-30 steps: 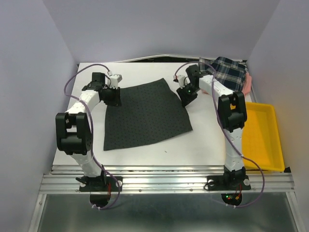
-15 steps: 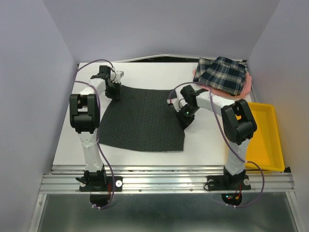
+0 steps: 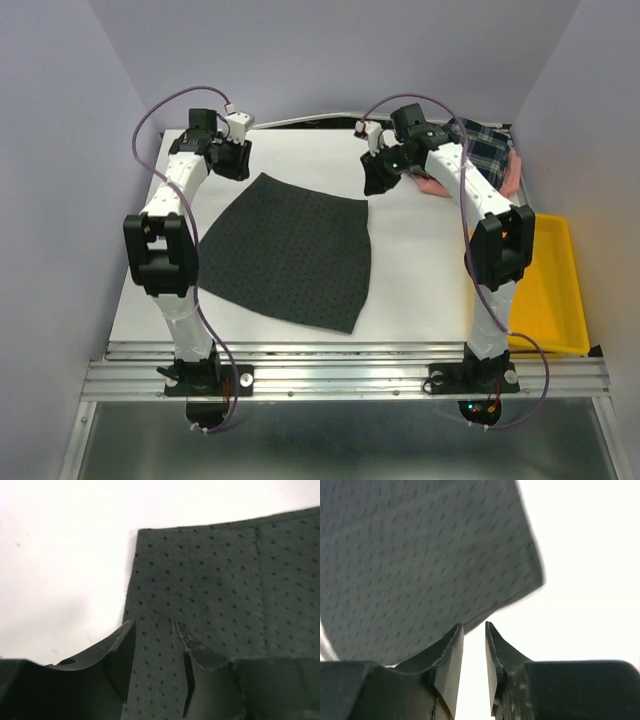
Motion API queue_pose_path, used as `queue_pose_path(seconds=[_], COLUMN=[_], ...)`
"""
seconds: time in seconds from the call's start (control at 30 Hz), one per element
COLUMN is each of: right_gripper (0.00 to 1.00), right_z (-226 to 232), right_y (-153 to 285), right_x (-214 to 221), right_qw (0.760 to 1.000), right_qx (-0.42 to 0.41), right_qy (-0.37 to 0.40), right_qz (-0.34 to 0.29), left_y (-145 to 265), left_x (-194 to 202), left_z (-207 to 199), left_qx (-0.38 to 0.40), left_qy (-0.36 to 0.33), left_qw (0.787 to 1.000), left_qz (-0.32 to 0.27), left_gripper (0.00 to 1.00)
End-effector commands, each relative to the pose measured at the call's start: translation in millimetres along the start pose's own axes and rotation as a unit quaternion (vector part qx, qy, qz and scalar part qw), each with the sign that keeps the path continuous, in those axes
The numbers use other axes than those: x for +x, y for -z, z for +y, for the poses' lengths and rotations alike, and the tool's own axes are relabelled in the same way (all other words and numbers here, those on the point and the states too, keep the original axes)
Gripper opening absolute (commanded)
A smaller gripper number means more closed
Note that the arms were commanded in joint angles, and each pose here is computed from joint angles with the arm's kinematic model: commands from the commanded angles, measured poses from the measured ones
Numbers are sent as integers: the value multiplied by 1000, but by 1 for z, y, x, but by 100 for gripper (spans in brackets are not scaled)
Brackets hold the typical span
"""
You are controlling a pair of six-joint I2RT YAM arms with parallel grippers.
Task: Fold and stack the skirts
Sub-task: Fold the skirt
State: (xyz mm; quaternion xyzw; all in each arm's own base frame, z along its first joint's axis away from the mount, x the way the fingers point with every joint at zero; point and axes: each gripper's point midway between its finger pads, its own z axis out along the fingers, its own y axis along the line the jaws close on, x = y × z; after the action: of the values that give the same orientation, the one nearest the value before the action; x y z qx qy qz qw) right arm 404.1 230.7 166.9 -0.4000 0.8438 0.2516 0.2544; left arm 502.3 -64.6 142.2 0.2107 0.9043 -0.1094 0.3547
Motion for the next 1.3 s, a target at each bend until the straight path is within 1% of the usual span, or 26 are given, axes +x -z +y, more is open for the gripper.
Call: queue_pose_path(seconds=[0.0,0.03,0.1,0.23,0.27,0.33,0.43,0.53,0.57,0.6,0.63,0.67,0.7,0.73,0.77,0.8,0.83,0.87,0.9,0.97,1.0,1.03,1.07,1.1,1.13,1.27], right_gripper=[29,29,29,27,26,23,21,20,20,20,22,22,24,25,27,31,35,40,41,44,45,49,52,59,62,65], right_z=[-19,-23,-31,-45,-52,-72,-84,-70,-60,-45,-31,-26,-9,6,16,27,37,51,59,75,77,76,68,60,53,18], right_y=[-51,-53,-76,-93,-98,-95,-84,-67,-56,-55,-53,-50,-47,-47,-44,-43,-38,-30,-21,-4,3,5,5,5,3,-14], right_x=[-4,-13,7,25,41,72,99,131,126,149,153,159,161,169,171,171,167,164,157,141,134,130,122,112,106,74], right_qw=[999,1000,998,997,995,990,984,979,982,978,978,977,975,972,970,969,969,966,966,965,967,968,974,979,982,992], right_qx=[-17,-15,-25,-11,5,39,59,44,38,18,-6,-9,-37,-58,-80,-95,-107,-139,-153,-184,-184,-180,-156,-133,-118,-58], right_qy=[-24,-22,-37,-34,-33,-36,-53,-63,-58,-73,-81,-82,-84,-89,-96,-87,-77,-75,-71,-65,-55,-56,-45,-48,-41,-32], right_qz=[21,16,48,73,93,130,157,187,176,196,194,198,200,210,209,211,207,203,194,177,169,167,158,147,140,104], left_y=[34,42,41,36,34,30,21,1,-5,-25,-31,-42,-64,-74,-79,-101,-106,-104,-107,-97,-76,-66,-62,-53,-32,1], left_x=[29,35,65,106,120,135,153,160,144,156,132,154,141,136,101,110,99,67,56,29,2,-6,-3,-8,-25,-25], left_z=[-30,-33,-41,-50,-52,-48,-36,-15,-4,3,19,18,33,40,53,57,59,65,61,54,44,41,36,33,27,5], left_qx=[24,19,23,24,25,12,-9,-28,-36,-36,-51,-45,-52,-56,-64,-58,-54,-55,-41,-21,-4,-2,-1,-2,-1,21], left_qy=[7,8,29,61,67,77,81,84,75,77,62,69,65,64,57,60,56,38,30,9,-17,-28,-36,-43,-57,-71], left_qw=[1000,1000,998,994,992,989,985,981,984,979,982,976,976,976,981,978,981,986,989,995,998,999,999,999,998,997], left_qz=[16,17,43,87,103,122,152,170,159,185,171,203,199,200,173,189,180,151,136,97,60,45,40,30,7,5], left_gripper=[46,47,47,47,46,46,45,42,41,41,40,40,39,39,39,39,39,39,40,42,45,46,47,49,51,54])
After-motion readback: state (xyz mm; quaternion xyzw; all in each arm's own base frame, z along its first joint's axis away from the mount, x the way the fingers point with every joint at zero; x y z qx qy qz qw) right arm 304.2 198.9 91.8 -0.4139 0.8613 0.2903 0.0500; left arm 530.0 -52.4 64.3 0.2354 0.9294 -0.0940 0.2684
